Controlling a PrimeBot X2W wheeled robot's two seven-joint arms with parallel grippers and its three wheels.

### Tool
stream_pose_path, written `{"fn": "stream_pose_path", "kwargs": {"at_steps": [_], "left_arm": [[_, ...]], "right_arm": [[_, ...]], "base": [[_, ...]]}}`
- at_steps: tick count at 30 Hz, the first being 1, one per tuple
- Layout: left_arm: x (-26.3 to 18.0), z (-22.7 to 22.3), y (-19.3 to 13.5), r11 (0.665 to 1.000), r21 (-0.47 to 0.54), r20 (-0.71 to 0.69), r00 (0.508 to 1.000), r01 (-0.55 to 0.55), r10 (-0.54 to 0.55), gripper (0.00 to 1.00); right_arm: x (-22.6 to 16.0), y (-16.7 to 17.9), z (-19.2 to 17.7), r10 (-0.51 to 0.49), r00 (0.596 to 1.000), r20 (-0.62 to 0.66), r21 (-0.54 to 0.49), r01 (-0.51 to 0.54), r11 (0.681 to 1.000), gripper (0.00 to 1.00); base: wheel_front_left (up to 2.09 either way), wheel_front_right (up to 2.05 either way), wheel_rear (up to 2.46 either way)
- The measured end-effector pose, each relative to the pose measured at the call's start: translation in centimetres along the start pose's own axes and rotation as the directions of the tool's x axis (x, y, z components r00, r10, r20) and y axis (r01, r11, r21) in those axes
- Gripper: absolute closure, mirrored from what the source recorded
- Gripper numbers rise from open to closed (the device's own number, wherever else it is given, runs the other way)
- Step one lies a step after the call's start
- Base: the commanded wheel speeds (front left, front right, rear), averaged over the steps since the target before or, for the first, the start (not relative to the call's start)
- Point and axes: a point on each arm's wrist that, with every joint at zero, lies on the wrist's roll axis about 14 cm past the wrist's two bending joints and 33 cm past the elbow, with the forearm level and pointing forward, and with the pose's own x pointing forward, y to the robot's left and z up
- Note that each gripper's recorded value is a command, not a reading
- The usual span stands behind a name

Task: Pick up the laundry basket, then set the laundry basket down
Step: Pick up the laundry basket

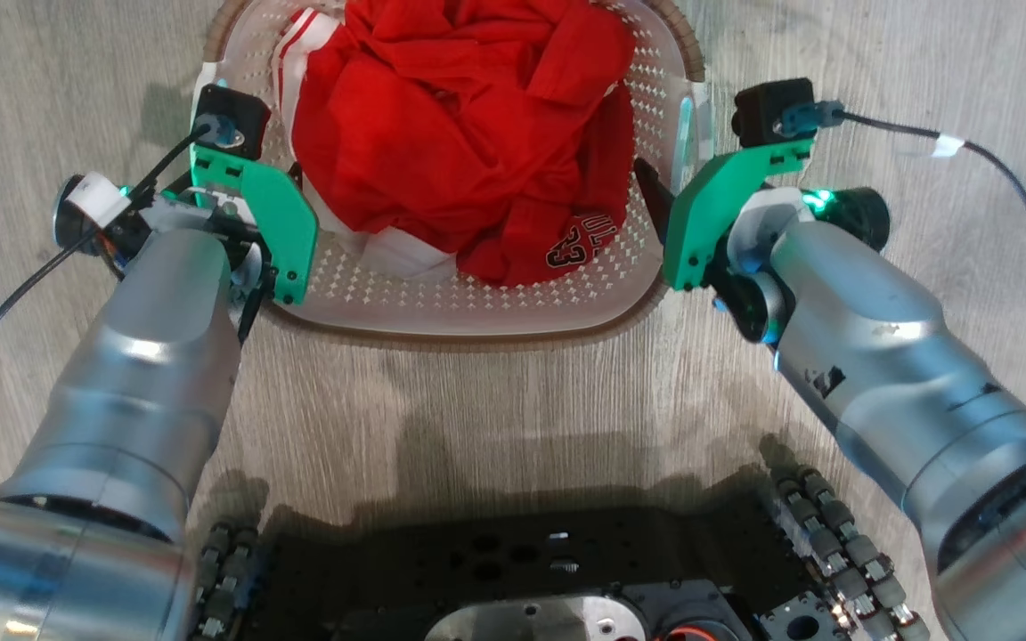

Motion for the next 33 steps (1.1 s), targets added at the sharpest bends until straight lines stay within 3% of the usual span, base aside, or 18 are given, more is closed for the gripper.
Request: {"fn": "stream_pose_path", "kwargs": {"at_steps": [13,14,15,16,17,22,33], "left_arm": [[0.2,0.1,0.0,1.000,-0.025,0.006,1.000,0.006,-0.006,0.00],[0.2,0.2,0.0,1.000,-0.029,0.009,1.000,0.006,-0.005,0.00],[0.2,0.2,0.0,1.000,-0.030,0.010,1.000,0.005,-0.005,0.20],[0.2,0.2,0.1,1.000,-0.031,0.009,1.000,0.004,-0.004,0.75],[0.1,0.1,0.1,1.000,-0.031,0.008,1.000,0.003,-0.003,1.00],[-0.1,0.8,-0.1,0.998,-0.068,0.032,0.999,0.009,-0.007,1.00],[-1.3,2.3,-0.7,0.998,-0.048,0.064,0.998,0.032,-0.029,1.00]], "right_arm": [[0.9,0.6,0.2,0.020,1.000,0.005,-0.004,-0.020,1.000,0.00],[0.9,0.6,0.1,0.022,1.000,0.004,-0.002,-0.022,1.000,0.06],[1.0,0.7,0.1,0.024,1.000,0.002,-0.002,-0.024,1.000,0.68],[1.0,0.8,0.0,0.025,1.000,-0.002,-0.006,-0.025,1.000,1.00],[1.0,0.8,0.0,0.026,1.000,-0.004,-0.010,-0.026,1.000,1.00],[0.9,0.3,0.1,0.007,1.000,-0.007,0.005,-0.007,1.000,1.00],[-0.3,0.6,1.1,-0.002,1.000,0.009,-0.007,0.002,1.000,1.00]], "base": [[0.00,0.00,0.00],[0.00,0.00,0.00],[0.00,0.00,0.00],[0.00,0.00,0.00],[0.00,0.00,0.00],[0.00,0.00,0.00],[0.00,0.00,0.00]]}}
